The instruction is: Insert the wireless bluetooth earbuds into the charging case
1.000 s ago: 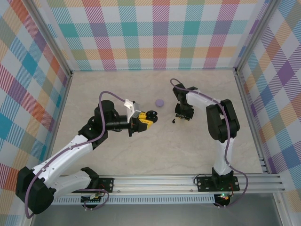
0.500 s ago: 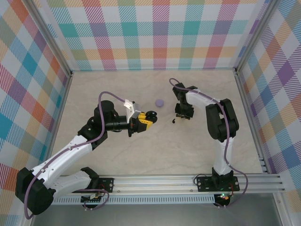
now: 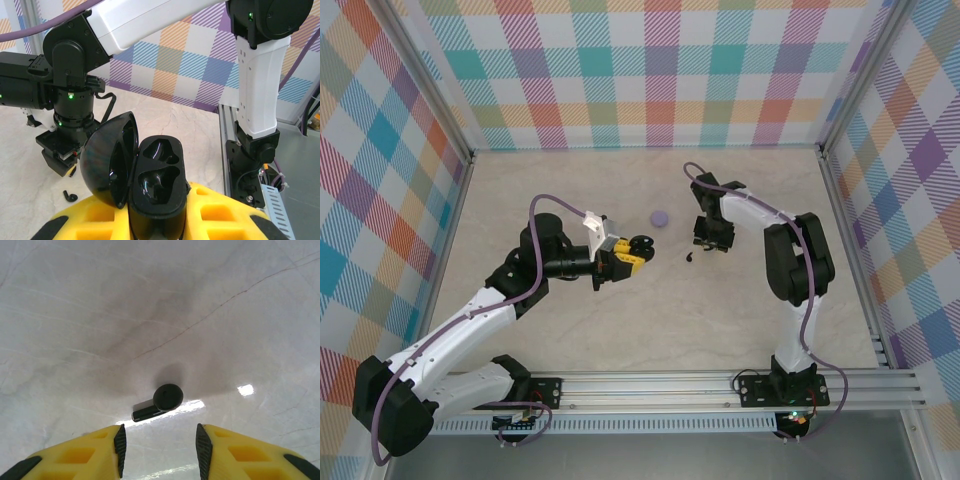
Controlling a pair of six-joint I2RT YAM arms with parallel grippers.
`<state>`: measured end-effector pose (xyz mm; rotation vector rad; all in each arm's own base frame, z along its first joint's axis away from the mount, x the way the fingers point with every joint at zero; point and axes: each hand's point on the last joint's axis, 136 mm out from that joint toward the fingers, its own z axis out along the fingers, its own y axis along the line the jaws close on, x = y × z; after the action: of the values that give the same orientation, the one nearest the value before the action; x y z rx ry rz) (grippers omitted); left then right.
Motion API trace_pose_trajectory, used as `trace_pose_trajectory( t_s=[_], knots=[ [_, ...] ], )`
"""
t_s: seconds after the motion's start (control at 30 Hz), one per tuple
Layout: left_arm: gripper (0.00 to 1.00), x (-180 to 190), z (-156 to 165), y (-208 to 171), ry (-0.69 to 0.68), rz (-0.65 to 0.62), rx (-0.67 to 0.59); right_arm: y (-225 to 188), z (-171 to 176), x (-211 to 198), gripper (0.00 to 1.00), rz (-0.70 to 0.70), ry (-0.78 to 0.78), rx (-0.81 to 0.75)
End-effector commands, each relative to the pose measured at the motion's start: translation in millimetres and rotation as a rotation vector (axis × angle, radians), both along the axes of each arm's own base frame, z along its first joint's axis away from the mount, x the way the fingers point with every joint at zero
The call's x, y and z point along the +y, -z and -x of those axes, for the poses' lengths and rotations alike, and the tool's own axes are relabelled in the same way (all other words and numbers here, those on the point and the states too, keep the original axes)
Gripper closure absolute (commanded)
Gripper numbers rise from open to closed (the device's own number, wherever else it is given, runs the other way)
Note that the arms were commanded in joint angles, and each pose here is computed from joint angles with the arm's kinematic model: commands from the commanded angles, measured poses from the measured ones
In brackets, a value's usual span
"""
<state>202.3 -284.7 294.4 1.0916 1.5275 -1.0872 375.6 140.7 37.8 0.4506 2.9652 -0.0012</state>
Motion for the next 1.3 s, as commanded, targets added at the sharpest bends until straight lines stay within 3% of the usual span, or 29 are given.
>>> trace_pose_trajectory(
  t_s=[0.0,0.47,0.77,1.27],
  knots=[
    [0.96,-1.9,7.2,-4.3,0.025,0.007,-0.03,-2.5,0.6,-4.4,0.55,-0.016,0.063,0.003],
    [0.96,-1.2,8.0,-1.6,0.024,0.005,-0.028,18.7,-6.0,0.1,0.56,-0.029,0.095,0.052],
    [0.96,0.4,8.9,-0.8,0.017,0.001,-0.03,28.7,-4.1,-5.1,0.67,0.011,0.065,0.082],
    [0.96,1.8,8.8,-3.4,0.009,-0.003,-0.037,20.8,12.0,-15.6,0.85,0.066,-0.228,0.131]
  ],
)
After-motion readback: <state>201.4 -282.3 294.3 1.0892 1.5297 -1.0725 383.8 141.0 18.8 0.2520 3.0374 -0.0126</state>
